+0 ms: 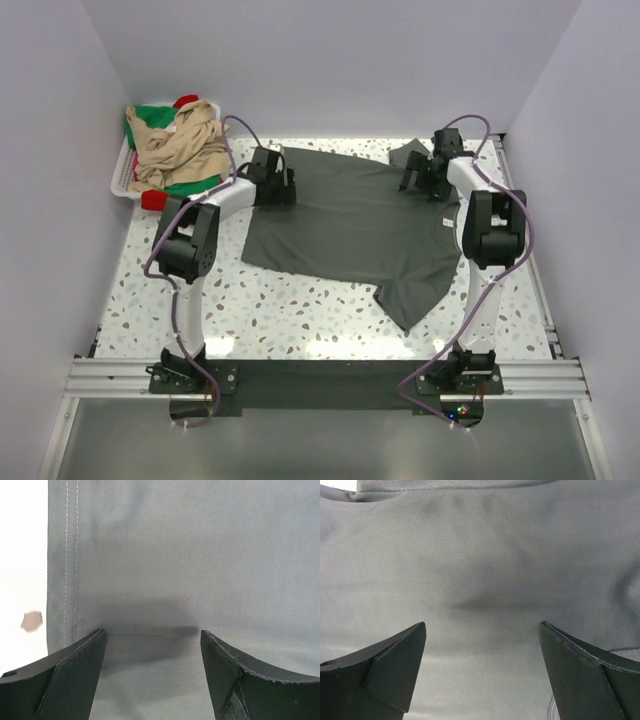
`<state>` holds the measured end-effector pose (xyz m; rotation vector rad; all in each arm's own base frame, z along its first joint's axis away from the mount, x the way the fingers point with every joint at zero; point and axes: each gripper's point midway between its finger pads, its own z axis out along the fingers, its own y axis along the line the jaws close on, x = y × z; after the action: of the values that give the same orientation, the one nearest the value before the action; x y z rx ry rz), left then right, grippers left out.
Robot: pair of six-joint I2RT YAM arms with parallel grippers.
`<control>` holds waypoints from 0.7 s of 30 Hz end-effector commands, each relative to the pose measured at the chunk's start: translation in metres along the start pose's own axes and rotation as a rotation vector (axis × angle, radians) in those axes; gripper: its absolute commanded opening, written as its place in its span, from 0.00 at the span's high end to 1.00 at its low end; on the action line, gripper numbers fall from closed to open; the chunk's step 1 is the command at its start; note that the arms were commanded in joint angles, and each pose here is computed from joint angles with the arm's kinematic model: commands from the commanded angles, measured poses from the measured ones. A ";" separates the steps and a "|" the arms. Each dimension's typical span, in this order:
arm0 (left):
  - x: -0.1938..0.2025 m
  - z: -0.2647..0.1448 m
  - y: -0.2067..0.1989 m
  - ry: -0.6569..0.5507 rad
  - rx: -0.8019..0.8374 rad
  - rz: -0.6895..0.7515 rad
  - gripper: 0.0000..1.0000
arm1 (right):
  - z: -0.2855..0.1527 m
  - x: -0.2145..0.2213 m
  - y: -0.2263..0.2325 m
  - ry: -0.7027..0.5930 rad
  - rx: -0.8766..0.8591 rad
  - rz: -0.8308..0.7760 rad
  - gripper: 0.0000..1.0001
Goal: Fold and stack the t-shirts
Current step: Flatten the tshirt out
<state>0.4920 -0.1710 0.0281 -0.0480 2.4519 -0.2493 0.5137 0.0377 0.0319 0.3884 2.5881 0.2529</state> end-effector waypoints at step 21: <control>0.059 -0.132 0.052 -0.108 -0.144 -0.048 0.40 | -0.073 -0.046 0.053 -0.080 -0.156 -0.072 0.01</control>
<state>0.3899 -0.1186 0.1071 -0.1030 2.3068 -0.1487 0.5294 0.0584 0.0600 0.2926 2.5965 0.3518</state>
